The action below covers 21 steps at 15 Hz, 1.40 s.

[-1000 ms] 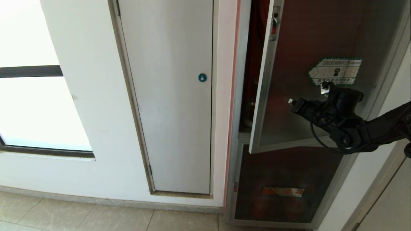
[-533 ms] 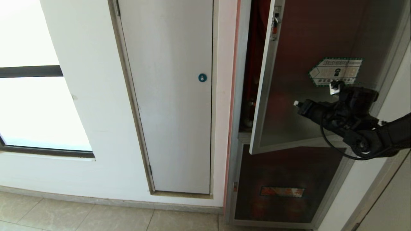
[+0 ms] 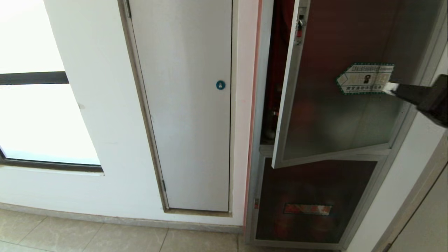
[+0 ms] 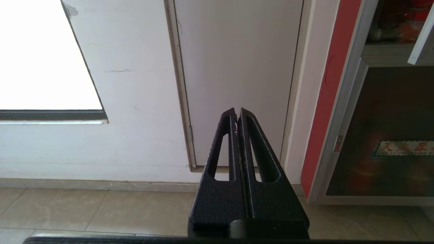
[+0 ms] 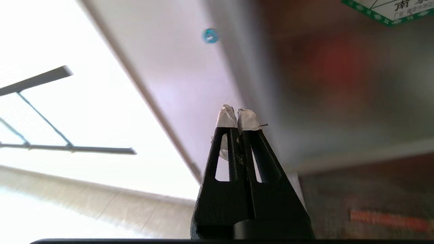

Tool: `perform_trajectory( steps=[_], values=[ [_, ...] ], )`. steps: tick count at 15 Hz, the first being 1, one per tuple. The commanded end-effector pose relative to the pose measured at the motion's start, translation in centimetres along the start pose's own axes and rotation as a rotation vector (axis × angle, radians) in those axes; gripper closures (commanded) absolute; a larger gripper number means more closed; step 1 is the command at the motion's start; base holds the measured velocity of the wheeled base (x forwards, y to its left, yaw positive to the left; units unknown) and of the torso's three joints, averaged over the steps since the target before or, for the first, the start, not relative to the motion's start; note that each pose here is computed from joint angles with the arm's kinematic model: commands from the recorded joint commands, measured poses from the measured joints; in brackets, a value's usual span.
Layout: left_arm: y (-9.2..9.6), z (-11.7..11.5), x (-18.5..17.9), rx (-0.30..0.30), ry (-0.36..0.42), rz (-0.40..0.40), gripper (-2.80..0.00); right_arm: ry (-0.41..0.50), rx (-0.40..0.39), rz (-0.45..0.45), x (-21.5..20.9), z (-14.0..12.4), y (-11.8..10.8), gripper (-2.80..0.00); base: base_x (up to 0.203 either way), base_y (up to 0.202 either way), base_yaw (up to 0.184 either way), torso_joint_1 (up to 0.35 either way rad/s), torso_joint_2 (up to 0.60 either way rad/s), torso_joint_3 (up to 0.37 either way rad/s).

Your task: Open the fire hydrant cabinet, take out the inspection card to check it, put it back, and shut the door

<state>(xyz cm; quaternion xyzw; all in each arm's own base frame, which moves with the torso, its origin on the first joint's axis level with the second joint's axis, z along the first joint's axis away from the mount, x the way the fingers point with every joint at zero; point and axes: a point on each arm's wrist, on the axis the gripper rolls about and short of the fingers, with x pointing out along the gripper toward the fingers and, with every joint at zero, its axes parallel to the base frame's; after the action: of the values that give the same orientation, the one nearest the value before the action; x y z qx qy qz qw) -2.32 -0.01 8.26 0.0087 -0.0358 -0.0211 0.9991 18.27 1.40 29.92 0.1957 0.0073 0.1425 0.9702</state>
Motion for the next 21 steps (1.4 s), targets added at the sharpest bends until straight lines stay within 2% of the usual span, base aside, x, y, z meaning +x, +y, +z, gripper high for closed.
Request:
perform_trajectory(
  steps=[1, 3, 5, 8, 9, 11, 12, 14, 16, 17, 20, 21],
  values=[
    [0.0, -0.8, 0.2, -0.001, 0.027, -0.001, 0.00, -0.051, -0.029, 0.053, -11.1, 0.3, 3.2, 0.00, 0.000, 0.000, 0.000, 0.000, 0.00, 0.000],
    [0.0, -0.8, 0.2, 0.000, 0.026, -0.001, 0.00, -0.009, -0.063, 0.048, -16.1, -1.6, 3.6, 0.00, 0.000, 0.000, 0.000, 0.000, 0.00, 0.000],
    [0.0, -0.8, 0.2, -0.001, 0.025, -0.001, 0.00, -0.005, -0.131, 0.053, -19.6, -3.9, 3.4, 0.00, 0.000, 0.000, 0.000, 0.000, 0.00, 0.000],
    [0.0, -0.8, 0.2, -0.001, 0.027, -0.001, 0.00, -0.010, -0.258, 0.050, -22.5, -8.0, 2.2, 0.00, 0.000, 0.000, 0.000, 0.000, 0.00, 0.000],
    [0.0, -0.8, 0.2, -0.001, 0.029, -0.001, 0.00, 0.006, -0.292, 0.010, -22.4, -9.2, 1.6, 0.00, 0.000, 0.000, 0.000, 0.000, 0.00, 0.000],
    [0.0, -0.8, 0.2, 0.000, 0.028, -0.001, 0.00, 0.017, -0.308, -0.145, -21.9, -10.2, 0.7, 0.00, 0.000, 0.000, 0.000, 0.000, 0.00, 0.000],
    [0.0, -0.8, 0.2, 0.000, 0.029, -0.001, 0.00, 0.014, -0.314, -0.172, -21.8, -10.3, 0.6, 0.00, 0.000, 0.000, 0.000, 0.000, 0.00, 0.000],
    [0.0, -0.8, 0.2, 0.000, 0.027, -0.001, 0.00, 0.006, -0.335, -0.219, -21.9, -10.3, 0.6, 0.00, 0.000, 0.000, 0.000, 0.000, 0.00, 0.000],
    [0.0, -0.8, 0.2, -0.001, 0.026, -0.001, 0.00, 0.019, -0.429, -0.224, -21.8, -10.4, 0.6, 0.00, 0.000, 0.000, 0.000, 0.000, 0.00, 0.000],
    [0.0, -0.8, 0.2, -0.001, 0.027, 0.000, 0.00, 0.015, -0.437, -0.233, -21.8, -10.4, 0.6, 0.00, 0.000, 0.000, 0.000, 0.000, 0.00, 0.000],
    [0.0, -0.8, 0.2, 0.001, 0.026, -0.001, 0.00, 0.002, -0.442, -0.347, -21.4, -10.2, 1.0, 0.00, 0.000, 0.000, 0.000, 0.000, 0.00, 0.000],
    [0.0, -0.8, 0.2, -0.001, 0.026, -0.001, 0.00, -0.005, -0.446, -0.296, -21.3, -10.2, 1.2, 0.00, 0.000, 0.000, 0.000, 0.000, 0.00, 0.000]
  ],
)
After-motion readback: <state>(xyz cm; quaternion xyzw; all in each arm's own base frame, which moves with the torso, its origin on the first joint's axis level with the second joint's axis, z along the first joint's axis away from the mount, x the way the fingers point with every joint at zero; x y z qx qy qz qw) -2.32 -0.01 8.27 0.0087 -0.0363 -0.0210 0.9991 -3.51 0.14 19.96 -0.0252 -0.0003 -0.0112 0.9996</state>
